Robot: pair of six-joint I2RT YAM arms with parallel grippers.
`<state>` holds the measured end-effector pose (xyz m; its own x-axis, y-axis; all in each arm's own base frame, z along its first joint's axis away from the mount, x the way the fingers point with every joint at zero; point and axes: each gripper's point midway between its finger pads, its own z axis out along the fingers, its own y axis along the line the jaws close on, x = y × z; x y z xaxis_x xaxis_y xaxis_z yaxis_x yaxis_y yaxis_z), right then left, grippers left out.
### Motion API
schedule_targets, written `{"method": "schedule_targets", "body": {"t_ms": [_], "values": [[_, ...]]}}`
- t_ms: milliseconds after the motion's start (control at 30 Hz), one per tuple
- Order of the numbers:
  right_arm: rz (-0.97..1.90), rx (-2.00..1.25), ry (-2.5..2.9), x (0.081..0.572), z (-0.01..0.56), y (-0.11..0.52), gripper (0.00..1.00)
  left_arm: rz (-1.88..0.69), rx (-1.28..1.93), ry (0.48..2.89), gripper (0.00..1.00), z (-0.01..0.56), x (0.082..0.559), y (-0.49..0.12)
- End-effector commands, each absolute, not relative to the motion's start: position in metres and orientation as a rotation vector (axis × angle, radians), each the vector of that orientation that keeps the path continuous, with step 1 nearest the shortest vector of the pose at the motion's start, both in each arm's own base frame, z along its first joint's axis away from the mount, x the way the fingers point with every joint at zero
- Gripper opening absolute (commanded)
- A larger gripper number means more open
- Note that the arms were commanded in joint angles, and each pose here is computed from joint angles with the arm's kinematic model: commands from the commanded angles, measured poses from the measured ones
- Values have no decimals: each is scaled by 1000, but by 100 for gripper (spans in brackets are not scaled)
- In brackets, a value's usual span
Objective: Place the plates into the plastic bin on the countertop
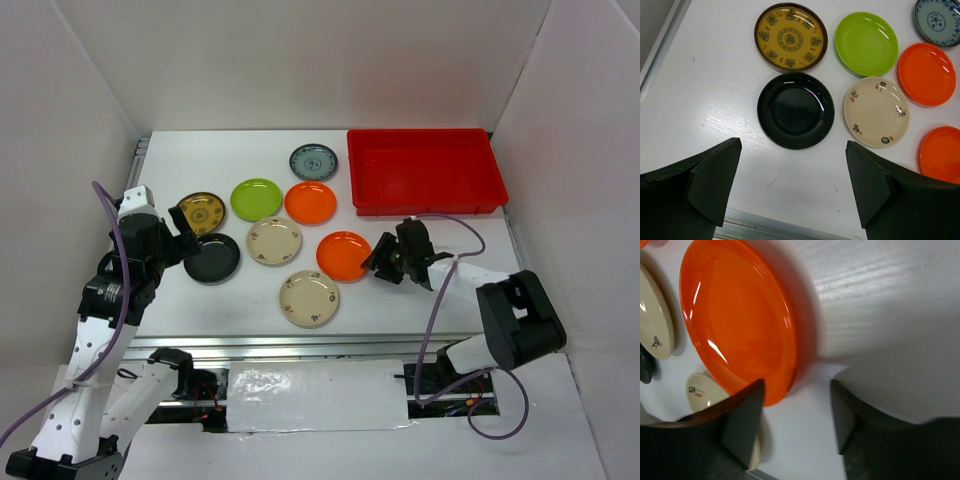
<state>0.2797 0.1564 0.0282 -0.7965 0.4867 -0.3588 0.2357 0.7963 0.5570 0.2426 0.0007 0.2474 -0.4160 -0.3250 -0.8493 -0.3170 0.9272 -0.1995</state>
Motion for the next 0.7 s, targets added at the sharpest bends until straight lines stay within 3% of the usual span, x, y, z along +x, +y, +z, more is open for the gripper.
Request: {"method": "schedule_targets", "body": {"t_ms": [0,167,300,433,467,667], "values": [[747,523,2448,296,28,171,57,-36,-422,2003,99,255,247,-4],[744,563,2440,300,23,172,51,-42,-416,2007,99,254,248,-5],[720,604,2440,301,18,168,26,-48,-406,2018,99,252,249,-7],[688,672,2395,300,18,157,10,-50,-402,2026,99,250,250,-8],[693,687,2371,300,23,155,0,-56,-401,2025,99,251,251,-9],[645,791,2175,295,68,131,0,-67,-390,2031,99,250,251,-12]]}}
